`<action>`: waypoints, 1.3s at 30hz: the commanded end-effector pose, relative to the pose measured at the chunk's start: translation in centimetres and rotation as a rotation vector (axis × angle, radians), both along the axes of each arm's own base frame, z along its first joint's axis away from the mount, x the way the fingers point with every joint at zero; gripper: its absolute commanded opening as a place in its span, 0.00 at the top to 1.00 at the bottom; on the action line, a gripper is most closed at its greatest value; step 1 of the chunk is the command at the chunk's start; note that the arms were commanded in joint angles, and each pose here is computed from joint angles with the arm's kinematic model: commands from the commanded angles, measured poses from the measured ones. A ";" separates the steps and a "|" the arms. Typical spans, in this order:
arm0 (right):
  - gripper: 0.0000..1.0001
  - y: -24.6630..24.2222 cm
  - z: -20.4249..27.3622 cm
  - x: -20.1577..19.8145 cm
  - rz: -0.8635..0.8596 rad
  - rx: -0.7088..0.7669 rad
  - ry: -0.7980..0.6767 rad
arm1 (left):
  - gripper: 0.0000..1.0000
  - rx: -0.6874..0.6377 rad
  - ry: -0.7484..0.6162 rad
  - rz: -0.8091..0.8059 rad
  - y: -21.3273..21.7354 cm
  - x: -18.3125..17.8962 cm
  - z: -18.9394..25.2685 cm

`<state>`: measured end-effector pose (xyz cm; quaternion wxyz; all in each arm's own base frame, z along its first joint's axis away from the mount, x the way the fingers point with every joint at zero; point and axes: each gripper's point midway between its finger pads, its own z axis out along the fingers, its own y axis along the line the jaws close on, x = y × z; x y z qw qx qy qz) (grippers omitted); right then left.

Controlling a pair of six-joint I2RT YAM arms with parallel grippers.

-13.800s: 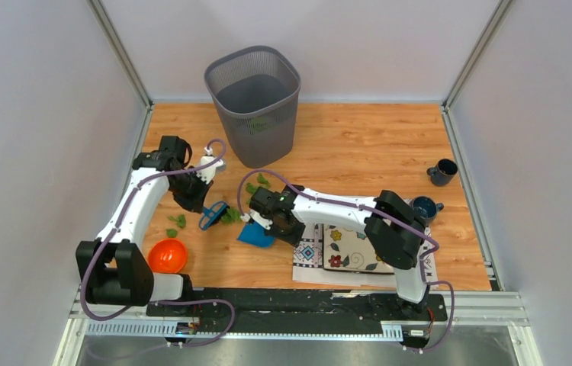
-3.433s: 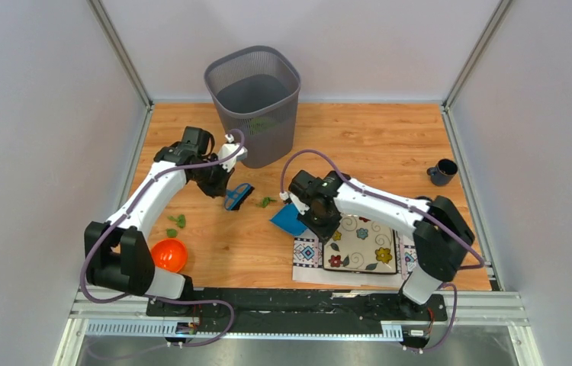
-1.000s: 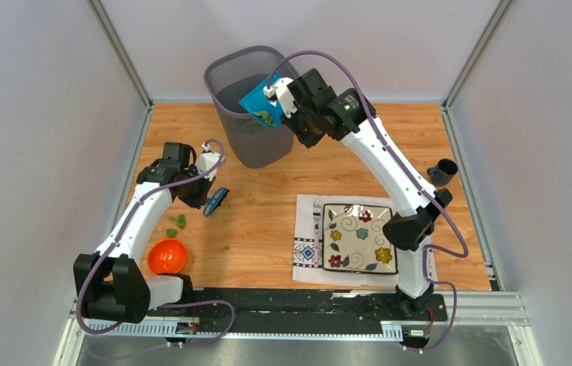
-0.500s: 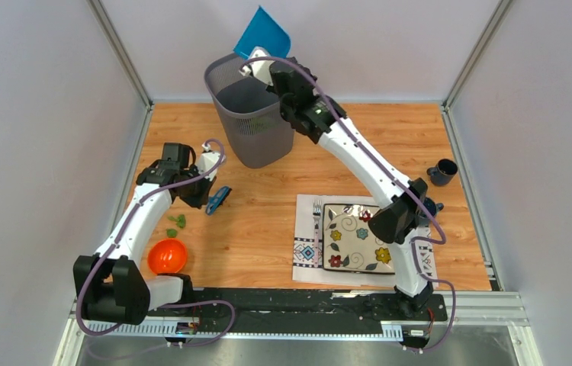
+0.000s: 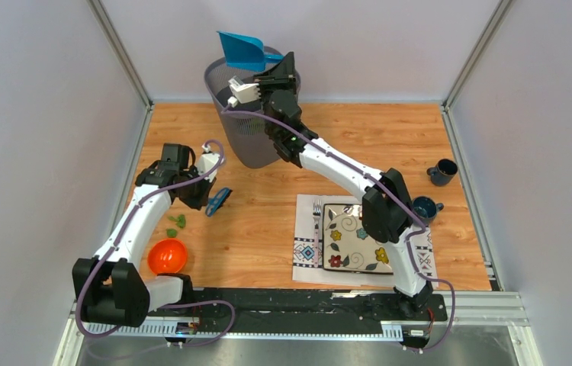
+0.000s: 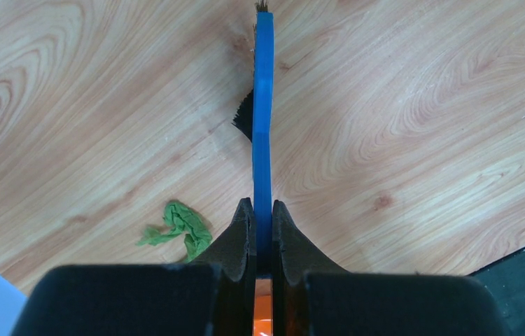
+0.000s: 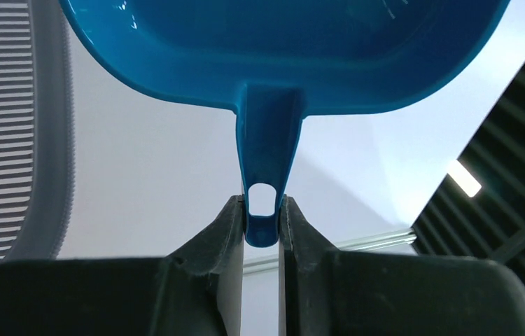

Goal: Sweep away the paper scraps from the table

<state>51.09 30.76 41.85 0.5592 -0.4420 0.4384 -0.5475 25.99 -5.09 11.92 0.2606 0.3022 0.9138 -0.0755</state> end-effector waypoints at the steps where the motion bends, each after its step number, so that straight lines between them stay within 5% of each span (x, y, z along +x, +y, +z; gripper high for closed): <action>1: 0.99 -2.0 9.0 -3.7 -0.016 -0.098 -0.264 | 1.00 -0.010 -0.016 -0.024 -0.2 -0.3 1.2; 4: 0.99 -3.1 10.1 -4.1 -0.035 -0.013 -0.255 | 1.00 -0.004 -0.017 -0.026 -0.1 -0.4 1.2; 9: 1.00 -4.9 12.8 -7.2 0.062 0.343 -0.213 | 1.00 0.001 -0.016 -0.025 0.0 -0.5 1.2; 14: 0.99 -3.0 8.9 -11.4 0.284 0.555 0.141 | 1.00 -0.005 -0.026 -0.013 -0.1 -0.1 1.4; 17: 0.98 -1.0 5.2 -16.1 0.481 0.745 0.484 | 1.00 -0.014 -0.035 -0.007 -0.2 0.1 1.9; 19: 0.97 0.8 1.2 -20.4 0.621 0.786 0.768 | 1.00 -0.018 -0.043 -0.002 -0.2 0.3 2.2; 24: 0.98 2.6 -6.5 -29.1 0.768 0.734 1.140 | 1.00 -0.024 -0.074 0.020 -0.2 1.1 3.2; 33: 1.00 2.2 -22.2 -34.0 0.368 0.761 1.640 | 1.00 0.039 -0.119 0.063 1.1 2.2 4.3; 39: 1.00 2.8 -28.9 -34.2 0.073 0.740 1.747 | 1.00 0.092 -0.158 0.096 2.3 2.9 5.2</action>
